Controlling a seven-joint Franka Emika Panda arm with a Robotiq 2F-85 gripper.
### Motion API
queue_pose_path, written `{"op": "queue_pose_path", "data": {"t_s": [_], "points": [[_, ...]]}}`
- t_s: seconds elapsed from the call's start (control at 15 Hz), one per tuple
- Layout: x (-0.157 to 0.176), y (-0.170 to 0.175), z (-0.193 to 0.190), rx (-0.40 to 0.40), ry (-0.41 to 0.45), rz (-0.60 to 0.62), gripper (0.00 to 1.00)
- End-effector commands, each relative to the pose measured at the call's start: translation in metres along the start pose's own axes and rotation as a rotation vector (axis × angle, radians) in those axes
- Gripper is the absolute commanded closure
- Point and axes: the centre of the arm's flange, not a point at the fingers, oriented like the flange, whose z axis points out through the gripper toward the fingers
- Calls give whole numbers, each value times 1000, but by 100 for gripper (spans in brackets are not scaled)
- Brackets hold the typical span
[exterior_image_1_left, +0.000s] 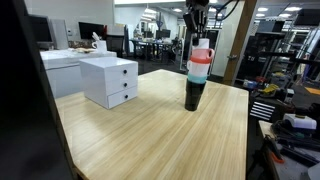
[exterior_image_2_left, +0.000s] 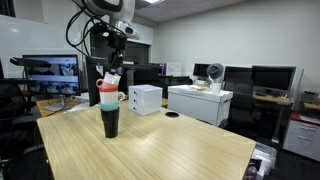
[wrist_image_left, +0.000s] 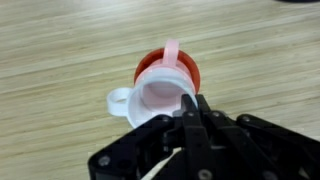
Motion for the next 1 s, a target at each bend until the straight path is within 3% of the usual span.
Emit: {"op": "queue_pose_path", "data": {"t_s": [0.0, 0.33, 0.93], "points": [[-2, -3, -6, -42, -2, 11, 96], [-3, -9, -16, -78, 22, -14, 96], [2, -9, -47, -65, 94, -5, 96]]}}
